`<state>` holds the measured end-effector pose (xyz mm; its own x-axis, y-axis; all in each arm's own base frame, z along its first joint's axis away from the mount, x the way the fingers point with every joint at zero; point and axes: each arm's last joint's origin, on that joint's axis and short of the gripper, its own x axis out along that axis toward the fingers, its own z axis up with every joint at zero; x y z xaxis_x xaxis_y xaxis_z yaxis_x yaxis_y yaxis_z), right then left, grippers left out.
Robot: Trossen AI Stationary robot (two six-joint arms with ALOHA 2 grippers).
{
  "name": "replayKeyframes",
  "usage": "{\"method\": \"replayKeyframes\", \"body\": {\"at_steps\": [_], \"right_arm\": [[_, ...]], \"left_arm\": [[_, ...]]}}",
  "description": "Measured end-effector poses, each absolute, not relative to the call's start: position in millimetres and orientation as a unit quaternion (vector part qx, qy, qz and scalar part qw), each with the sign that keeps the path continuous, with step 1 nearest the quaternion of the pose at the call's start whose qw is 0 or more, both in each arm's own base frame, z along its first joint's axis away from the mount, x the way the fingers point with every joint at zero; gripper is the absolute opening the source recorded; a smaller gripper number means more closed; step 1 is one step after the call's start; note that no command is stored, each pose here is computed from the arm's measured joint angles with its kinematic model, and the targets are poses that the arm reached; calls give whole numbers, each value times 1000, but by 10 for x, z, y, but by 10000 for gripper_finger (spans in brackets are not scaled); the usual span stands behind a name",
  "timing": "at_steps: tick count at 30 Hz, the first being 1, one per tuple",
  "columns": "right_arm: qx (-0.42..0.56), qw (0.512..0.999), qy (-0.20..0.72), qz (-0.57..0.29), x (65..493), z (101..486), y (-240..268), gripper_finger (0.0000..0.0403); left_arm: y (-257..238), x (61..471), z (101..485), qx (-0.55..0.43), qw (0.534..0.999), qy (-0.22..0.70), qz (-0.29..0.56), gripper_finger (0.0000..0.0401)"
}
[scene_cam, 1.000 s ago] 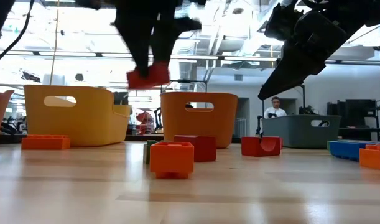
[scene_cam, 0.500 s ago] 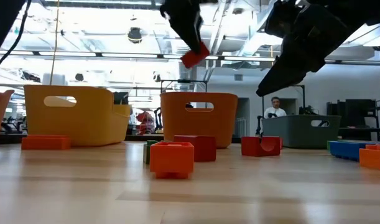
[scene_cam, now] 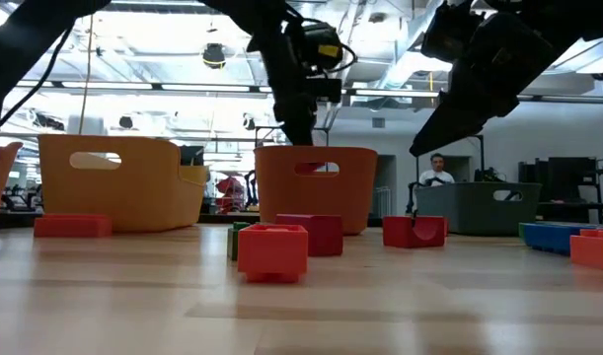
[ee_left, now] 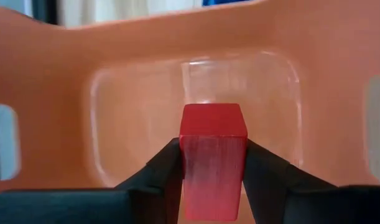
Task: Sort blocks
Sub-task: Put the red wooden block into the top orange bin
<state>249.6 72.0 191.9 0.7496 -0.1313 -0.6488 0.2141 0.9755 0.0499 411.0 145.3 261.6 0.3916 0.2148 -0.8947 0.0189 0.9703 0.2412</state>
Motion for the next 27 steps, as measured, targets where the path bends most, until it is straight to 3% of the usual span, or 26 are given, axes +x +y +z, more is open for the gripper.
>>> {"method": "replayKeyframes", "body": {"at_steps": [6,9,15,20,27], "right_arm": [[61,933,341,-93,2496,1919,720,175],[49,934,342,-91,2489,1916,732,175],[-5,930,345,-127,2405,1806,730,175],[26,923,350,-158,2394,1744,620,186],[122,900,360,-215,2397,1706,439,200]], "left_arm": [[1358,4130,2621,109,824,552,60,239],[1225,4078,2733,134,815,561,61,264],[728,3913,3206,186,828,526,66,258],[249,3692,3515,185,853,485,53,241],[-160,3359,3345,208,847,484,78,226]]}}
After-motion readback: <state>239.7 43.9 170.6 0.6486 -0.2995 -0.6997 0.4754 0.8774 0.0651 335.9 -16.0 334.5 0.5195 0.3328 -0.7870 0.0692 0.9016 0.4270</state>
